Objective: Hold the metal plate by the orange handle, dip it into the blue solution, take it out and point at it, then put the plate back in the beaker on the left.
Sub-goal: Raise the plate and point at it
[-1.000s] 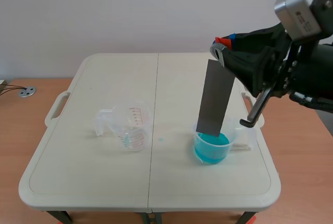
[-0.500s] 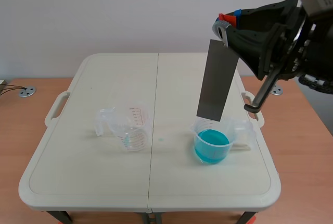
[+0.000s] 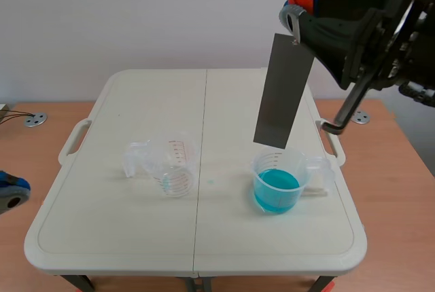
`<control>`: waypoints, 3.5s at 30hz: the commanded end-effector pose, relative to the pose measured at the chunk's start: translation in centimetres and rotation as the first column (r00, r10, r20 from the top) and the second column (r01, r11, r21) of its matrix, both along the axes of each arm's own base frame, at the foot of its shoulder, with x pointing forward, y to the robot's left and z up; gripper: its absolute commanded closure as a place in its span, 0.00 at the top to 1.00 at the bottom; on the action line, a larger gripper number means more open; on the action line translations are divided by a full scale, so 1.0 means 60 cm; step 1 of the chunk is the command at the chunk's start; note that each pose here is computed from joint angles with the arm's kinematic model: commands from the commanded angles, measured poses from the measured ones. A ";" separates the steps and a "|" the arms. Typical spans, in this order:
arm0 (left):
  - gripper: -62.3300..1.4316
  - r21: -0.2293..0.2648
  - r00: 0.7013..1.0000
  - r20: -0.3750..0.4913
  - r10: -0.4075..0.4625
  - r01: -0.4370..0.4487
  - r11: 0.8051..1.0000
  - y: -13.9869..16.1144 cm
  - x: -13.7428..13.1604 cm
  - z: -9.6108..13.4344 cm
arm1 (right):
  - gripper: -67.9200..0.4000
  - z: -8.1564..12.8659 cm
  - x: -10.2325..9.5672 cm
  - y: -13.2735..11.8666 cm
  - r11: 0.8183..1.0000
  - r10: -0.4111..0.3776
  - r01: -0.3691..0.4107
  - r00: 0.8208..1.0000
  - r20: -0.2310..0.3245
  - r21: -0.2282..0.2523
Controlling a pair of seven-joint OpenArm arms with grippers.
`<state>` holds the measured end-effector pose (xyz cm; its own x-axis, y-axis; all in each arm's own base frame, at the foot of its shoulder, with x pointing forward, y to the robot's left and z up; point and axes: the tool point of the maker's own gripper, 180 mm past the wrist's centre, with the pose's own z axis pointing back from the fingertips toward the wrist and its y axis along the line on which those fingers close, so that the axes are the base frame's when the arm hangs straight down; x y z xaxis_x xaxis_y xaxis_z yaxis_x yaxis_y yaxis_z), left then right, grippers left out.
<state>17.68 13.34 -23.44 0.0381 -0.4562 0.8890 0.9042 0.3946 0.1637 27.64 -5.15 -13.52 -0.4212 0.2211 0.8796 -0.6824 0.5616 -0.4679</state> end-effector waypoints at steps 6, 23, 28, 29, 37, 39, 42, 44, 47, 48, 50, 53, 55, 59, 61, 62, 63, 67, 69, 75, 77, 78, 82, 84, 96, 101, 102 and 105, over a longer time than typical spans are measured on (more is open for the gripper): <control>0.05 -0.030 0.998 0.026 -0.055 0.055 0.998 -0.039 0.001 0.024 | 0.02 0.030 -0.003 -0.001 1.000 0.004 -0.004 0.999 0.032 0.013; 0.05 0.003 0.941 0.134 0.312 -0.316 0.949 0.041 0.065 -0.039 | 0.02 0.034 -0.002 0.001 1.000 -0.005 0.005 1.000 0.001 0.025; 0.05 -0.006 0.962 0.119 0.247 -0.248 0.969 -0.019 0.077 -0.065 | 0.02 0.034 -0.002 0.000 1.000 -0.005 0.005 1.000 0.000 0.024; 0.05 -0.011 0.968 0.113 0.223 -0.223 0.975 -0.034 0.078 -0.067 | 0.02 0.034 -0.002 0.000 1.000 -0.005 0.005 1.000 0.000 0.024; 0.05 -0.051 0.989 0.128 0.070 -0.064 0.997 -0.138 0.091 -0.059 | 0.02 0.029 0.000 -0.001 1.000 -0.014 0.014 1.000 -0.010 0.012; 0.05 -0.055 0.990 0.134 0.044 -0.036 0.998 -0.160 0.096 -0.056 | 0.02 0.029 0.000 -0.001 1.000 -0.013 0.014 1.000 -0.010 0.012; 0.05 -0.062 0.991 0.132 0.006 0.002 0.998 -0.192 0.103 -0.055 | 0.02 0.029 0.000 -0.001 1.000 -0.013 0.014 1.000 -0.010 0.012; 0.05 -0.060 0.991 0.136 -0.008 0.016 0.998 -0.210 0.109 -0.058 | 0.02 0.029 0.000 -0.001 1.000 -0.014 0.014 1.000 -0.010 0.012; 0.05 -0.041 0.990 0.137 -0.027 0.033 0.999 -0.233 0.118 -0.071 | 0.02 0.029 0.000 -0.001 1.000 -0.014 0.014 1.000 -0.010 0.012; 0.05 -0.044 0.991 0.133 -0.030 0.036 0.998 -0.240 0.121 -0.074 | 0.02 0.029 0.000 -0.001 1.000 -0.014 0.014 1.000 -0.010 0.012; 0.05 -0.055 0.991 0.127 -0.033 0.040 0.998 -0.251 0.127 -0.078 | 0.02 0.029 0.000 -0.001 1.000 -0.013 0.014 1.000 -0.010 0.012; 0.05 -0.073 0.991 0.129 -0.038 0.048 0.996 -0.268 0.136 -0.077 | 0.02 0.029 0.000 -0.001 1.000 -0.013 0.014 1.000 -0.010 0.012; 0.05 -0.079 0.990 0.137 -0.044 0.055 0.995 -0.278 0.143 -0.074 | 0.02 0.029 0.000 -0.001 1.000 -0.013 0.013 1.000 -0.010 0.013; 0.05 -0.048 0.986 0.155 -0.067 0.075 0.996 -0.298 0.153 -0.079 | 0.02 0.029 0.000 -0.001 1.000 -0.013 0.013 1.000 -0.010 0.013; 0.05 -0.045 0.985 0.157 -0.072 0.080 0.996 -0.306 0.157 -0.081 | 0.02 0.030 0.000 0.000 1.000 -0.012 0.012 1.000 -0.011 0.018; 0.05 -0.043 0.984 0.161 -0.072 0.080 0.996 -0.310 0.160 -0.082 | 0.02 0.030 0.000 0.000 1.000 -0.012 0.012 1.000 -0.012 0.019; 0.05 -0.040 0.984 0.165 -0.073 0.081 0.996 -0.313 0.163 -0.083 | 0.02 0.030 0.000 -0.001 1.000 -0.012 0.012 1.000 -0.014 0.021; 0.05 -0.040 0.982 0.178 -0.057 0.065 0.997 -0.323 0.180 -0.083 | 0.02 0.031 0.000 -0.001 1.000 -0.011 0.012 1.000 -0.016 0.025; 0.05 -0.041 0.981 0.187 -0.044 0.053 0.998 -0.326 0.189 -0.082 | 0.02 0.031 0.000 -0.001 1.000 -0.012 0.012 1.000 -0.017 0.024; 0.05 -0.040 0.979 0.202 -0.036 0.045 0.998 -0.330 0.197 -0.079 | 0.02 0.031 0.000 -0.001 1.000 -0.012 0.012 1.000 -0.017 0.025; 0.05 -0.033 0.978 0.205 -0.038 0.045 0.998 -0.329 0.197 -0.080 | 0.02 0.031 0.000 -0.001 1.000 -0.012 0.012 1.000 -0.017 0.025; 0.05 -0.032 0.978 0.205 -0.038 0.045 0.998 -0.329 0.197 -0.080 | 0.02 0.031 0.000 -0.001 1.000 -0.012 0.012 1.000 -0.017 0.025; 0.05 -0.031 0.978 0.205 -0.038 0.045 0.998 -0.328 0.197 -0.081 | 0.02 0.031 0.000 -0.001 1.000 -0.012 0.012 1.000 -0.017 0.025; 0.05 -0.026 0.978 0.204 -0.038 0.044 0.999 -0.326 0.198 -0.082 | 0.02 0.031 0.000 -0.001 1.000 -0.012 0.012 1.000 -0.017 0.025; 0.05 -0.026 0.971 0.234 0.045 -0.040 0.999 -0.277 0.214 -0.085 | 0.02 0.031 0.000 0.000 1.000 -0.012 0.013 1.000 -0.017 0.027; 0.05 -0.019 0.953 0.263 0.152 -0.152 0.988 -0.186 0.224 -0.082 | 0.02 0.031 0.000 0.000 1.000 -0.012 0.012 1.000 -0.016 0.027; 0.05 -0.014 0.951 0.259 0.170 -0.172 0.985 -0.165 0.225 -0.081 | 0.02 0.031 0.000 0.000 1.000 -0.012 0.012 1.000 -0.016 0.027; 0.05 -0.002 0.937 0.254 0.238 -0.245 0.969 -0.093 0.227 -0.077 | 0.02 0.031 0.000 0.000 1.000 -0.012 0.012 1.000 -0.016 0.027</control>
